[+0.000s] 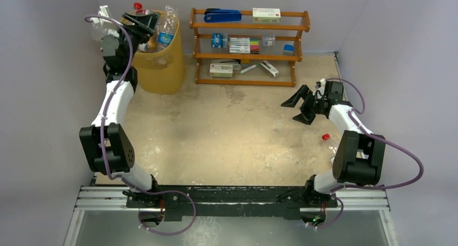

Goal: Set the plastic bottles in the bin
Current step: Adjust the plastic bottle at the trash bin, then move the plastic bottle to the center of the board.

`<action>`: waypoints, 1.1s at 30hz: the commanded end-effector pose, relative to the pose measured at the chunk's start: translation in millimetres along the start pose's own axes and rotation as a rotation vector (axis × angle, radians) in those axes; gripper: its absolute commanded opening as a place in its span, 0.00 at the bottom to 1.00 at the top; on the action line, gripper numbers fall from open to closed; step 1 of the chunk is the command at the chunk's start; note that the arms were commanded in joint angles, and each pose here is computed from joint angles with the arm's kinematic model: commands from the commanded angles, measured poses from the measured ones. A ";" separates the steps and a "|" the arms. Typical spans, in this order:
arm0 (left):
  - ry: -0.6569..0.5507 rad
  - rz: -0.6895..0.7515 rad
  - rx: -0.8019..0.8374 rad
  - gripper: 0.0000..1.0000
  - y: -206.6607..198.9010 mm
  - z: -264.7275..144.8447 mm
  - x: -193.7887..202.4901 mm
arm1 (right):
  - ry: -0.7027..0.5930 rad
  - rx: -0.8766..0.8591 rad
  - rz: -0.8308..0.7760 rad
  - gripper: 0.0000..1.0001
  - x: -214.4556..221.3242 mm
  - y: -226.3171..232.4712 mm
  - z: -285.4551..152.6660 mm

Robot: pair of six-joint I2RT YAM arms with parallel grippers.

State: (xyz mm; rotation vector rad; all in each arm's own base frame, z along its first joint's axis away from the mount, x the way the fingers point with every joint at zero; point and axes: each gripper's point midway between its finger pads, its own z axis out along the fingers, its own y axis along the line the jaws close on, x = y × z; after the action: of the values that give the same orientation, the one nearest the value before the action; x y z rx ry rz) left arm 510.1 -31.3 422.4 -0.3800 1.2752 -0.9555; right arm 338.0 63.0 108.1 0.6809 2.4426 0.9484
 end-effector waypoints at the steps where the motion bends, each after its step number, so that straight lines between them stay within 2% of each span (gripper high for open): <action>1: -0.007 0.027 0.216 0.70 -83.8 -2.9 -32.4 | -0.017 -0.051 -0.044 0.97 -2.9 20.0 -10.9; 8: 0.061 0.014 0.252 0.75 -102.4 -5.9 -26.7 | -0.028 -0.037 -0.047 0.97 -4.5 21.1 -15.0; 13: 0.141 0.009 0.264 0.77 -117.9 -4.5 -0.5 | -0.040 -0.009 -0.034 0.98 -2.8 19.3 -20.7; 17: 0.239 0.009 0.259 0.77 -127.1 -1.3 41.4 | -0.072 0.008 -0.026 1.00 -7.9 27.8 -33.1; 22: 0.369 -0.004 0.268 0.78 -138.8 -4.5 105.3 | -0.138 0.107 0.014 1.00 -11.1 19.5 -48.9; 27: 0.523 -0.034 0.304 0.79 -154.1 -18.8 181.6 | -0.293 0.242 0.050 1.00 -34.6 7.9 -75.4; 31: 0.570 -0.050 0.280 0.80 -143.5 -34.5 205.9 | -0.385 0.441 0.028 1.00 -55.7 -12.7 -101.2; 33: 0.593 -0.059 0.266 0.80 -136.1 -40.1 218.0 | -0.381 0.508 0.063 1.00 -54.5 -29.2 -107.9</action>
State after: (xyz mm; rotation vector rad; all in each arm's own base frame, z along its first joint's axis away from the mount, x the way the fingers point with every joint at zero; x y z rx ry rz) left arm 422.7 -271.8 383.7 0.0717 1.6384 -1.3537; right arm 328.2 0.6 171.4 0.8945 2.3244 0.4498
